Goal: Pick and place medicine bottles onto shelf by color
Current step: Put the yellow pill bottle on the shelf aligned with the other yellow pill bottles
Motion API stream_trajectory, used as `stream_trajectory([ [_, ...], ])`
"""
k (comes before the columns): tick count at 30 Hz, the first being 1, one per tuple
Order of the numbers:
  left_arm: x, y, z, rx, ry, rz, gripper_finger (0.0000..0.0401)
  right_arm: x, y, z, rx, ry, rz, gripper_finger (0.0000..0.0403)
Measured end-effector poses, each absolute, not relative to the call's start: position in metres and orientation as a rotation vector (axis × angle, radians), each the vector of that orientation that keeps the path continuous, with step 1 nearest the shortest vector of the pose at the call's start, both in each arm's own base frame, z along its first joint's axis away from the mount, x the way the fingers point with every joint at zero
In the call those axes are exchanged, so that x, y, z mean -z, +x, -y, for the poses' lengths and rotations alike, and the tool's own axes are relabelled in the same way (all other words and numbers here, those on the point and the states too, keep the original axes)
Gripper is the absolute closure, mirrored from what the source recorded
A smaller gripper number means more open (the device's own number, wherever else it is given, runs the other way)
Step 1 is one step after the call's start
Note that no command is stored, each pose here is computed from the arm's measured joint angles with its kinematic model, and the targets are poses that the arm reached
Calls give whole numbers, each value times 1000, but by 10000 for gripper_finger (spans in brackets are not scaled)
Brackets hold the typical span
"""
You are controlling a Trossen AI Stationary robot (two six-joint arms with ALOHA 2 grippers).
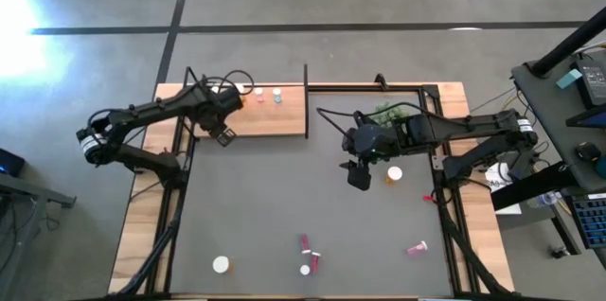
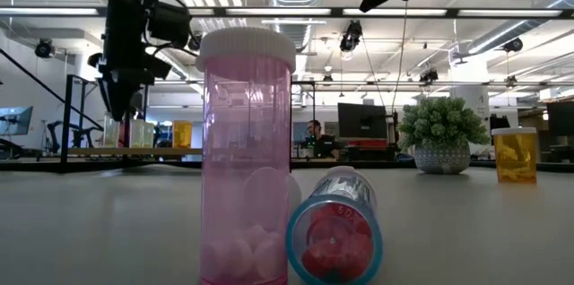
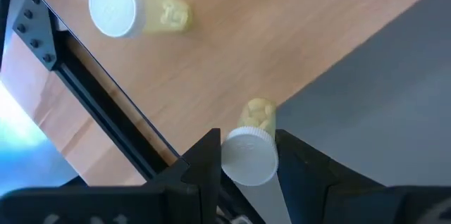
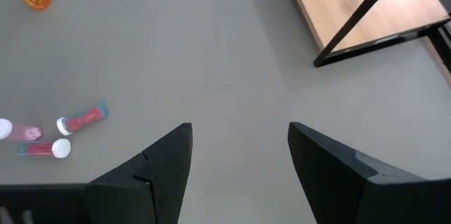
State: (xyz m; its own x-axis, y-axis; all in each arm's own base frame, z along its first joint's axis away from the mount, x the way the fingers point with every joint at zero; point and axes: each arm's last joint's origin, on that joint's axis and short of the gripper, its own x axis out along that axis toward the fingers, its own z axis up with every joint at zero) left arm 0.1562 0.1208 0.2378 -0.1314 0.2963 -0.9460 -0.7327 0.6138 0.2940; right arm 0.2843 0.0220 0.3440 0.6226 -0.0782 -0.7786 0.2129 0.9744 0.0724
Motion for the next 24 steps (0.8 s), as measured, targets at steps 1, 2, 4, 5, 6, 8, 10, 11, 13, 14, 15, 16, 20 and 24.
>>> stream_trajectory([
  [1, -236, 156, -121, -929, -389, -1445, 301, -344, 284, -22, 169, 164, -884, 177],
  [2, -235, 156, -122, -937, -384, -1436, 301, -344, 284, -21, 170, 164, -884, 177],
  [4, -234, 157, -123, -958, -365, -1418, 301, -344, 284, -21, 173, 167, -883, 177],
  [5, -234, 158, -124, -970, -355, -1407, 301, -344, 285, -20, 175, 168, -883, 177],
  [6, -234, 158, -125, -980, -347, -1399, 301, -344, 284, -20, 175, 168, -883, 177],
  [8, -234, 159, -126, -995, -335, -1391, 301, -344, 285, -19, 178, 170, -883, 177],
  [10, -234, 158, -127, -998, -339, -1390, 301, -344, 285, -19, 180, 171, -883, 177],
  [11, -234, 158, -127, -998, -341, -1390, 301, -344, 285, -19, 180, 171, -883, 177],
  [13, -233, 158, -127, -998, -341, -1389, 301, -344, 285, -19, 180, 171, -882, 177],
  [14, -233, 158, -127, -999, -340, -1390, 301, -344, 285, -19, 180, 171, -882, 177],
  [15, -232, 158, -127, -999, -340, -1390, 301, -344, 285, -19, 180, 171, -883, 177],
  [16, -232, 158, -127, -1000, -339, -1389, 301, -344, 285, -19, 180, 171, -882, 177],
  [20, -230, 157, -127, -1004, -336, -1386, 301, -344, 285, -19, 180, 171, -882, 177],
  [24, -229, 157, -127, -1004, -336, -1386, 301, -344, 285, -19, 180, 172, -882, 177],
])
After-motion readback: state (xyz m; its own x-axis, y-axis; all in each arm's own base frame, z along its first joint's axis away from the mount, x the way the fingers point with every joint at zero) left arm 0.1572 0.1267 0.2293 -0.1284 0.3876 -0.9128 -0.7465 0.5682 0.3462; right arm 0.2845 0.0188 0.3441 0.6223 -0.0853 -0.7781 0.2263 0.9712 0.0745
